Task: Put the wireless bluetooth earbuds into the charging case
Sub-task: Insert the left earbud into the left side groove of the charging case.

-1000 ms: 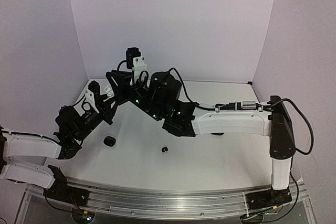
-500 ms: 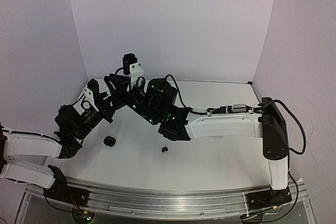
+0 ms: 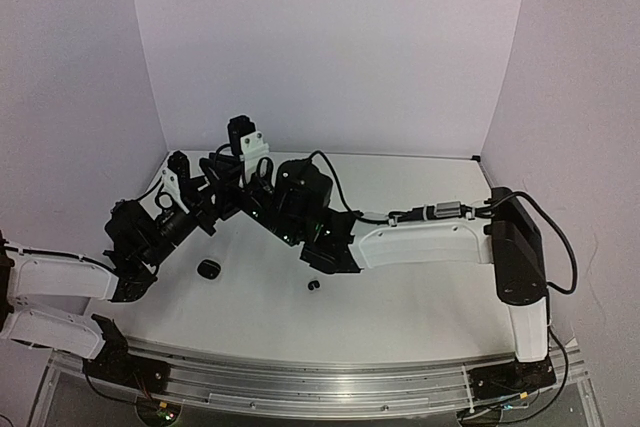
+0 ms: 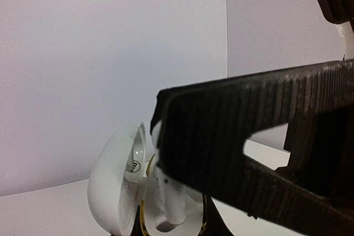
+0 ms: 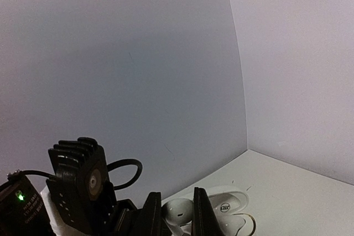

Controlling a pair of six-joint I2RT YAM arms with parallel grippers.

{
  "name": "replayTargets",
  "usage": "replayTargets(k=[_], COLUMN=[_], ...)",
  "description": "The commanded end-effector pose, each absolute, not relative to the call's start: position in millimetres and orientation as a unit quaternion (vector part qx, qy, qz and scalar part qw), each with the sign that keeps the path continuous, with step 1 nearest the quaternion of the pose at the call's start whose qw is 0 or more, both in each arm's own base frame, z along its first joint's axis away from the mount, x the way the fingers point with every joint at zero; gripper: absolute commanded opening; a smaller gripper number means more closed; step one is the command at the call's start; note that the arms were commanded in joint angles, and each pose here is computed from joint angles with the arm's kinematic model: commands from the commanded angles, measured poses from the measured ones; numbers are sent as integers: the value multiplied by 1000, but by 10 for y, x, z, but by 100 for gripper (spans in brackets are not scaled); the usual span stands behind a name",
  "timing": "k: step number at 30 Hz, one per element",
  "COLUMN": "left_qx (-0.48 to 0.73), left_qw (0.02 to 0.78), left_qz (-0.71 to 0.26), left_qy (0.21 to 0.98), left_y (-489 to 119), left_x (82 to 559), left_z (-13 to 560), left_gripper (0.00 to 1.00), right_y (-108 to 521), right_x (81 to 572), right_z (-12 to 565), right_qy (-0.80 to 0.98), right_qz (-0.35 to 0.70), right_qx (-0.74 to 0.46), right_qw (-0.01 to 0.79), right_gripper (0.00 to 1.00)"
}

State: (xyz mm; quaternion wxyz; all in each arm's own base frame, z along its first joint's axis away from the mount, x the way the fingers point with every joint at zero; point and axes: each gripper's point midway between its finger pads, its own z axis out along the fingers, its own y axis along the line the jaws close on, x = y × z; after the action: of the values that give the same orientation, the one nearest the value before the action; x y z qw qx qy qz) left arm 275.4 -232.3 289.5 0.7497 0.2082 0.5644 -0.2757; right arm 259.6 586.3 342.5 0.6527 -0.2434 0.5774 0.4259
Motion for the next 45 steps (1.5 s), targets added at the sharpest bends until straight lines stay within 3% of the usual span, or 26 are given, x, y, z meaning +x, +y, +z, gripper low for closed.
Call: replayTargets(k=[1, 45], left_qx=[195, 182], left_qw=[776, 782], left_qz=[-294, -332], left_qy=[523, 495], left_y=[-2316, -2286], left_x=[2735, 2620], left_z=[3261, 3452], left_gripper=[0, 0], right_y=[5823, 5758], right_x=[2614, 2665], right_z=[3412, 3020], right_qy=[574, 576], right_qz=[410, 357], right_qx=[-246, -273], right_qw=[665, 683], right_gripper=[0, 0])
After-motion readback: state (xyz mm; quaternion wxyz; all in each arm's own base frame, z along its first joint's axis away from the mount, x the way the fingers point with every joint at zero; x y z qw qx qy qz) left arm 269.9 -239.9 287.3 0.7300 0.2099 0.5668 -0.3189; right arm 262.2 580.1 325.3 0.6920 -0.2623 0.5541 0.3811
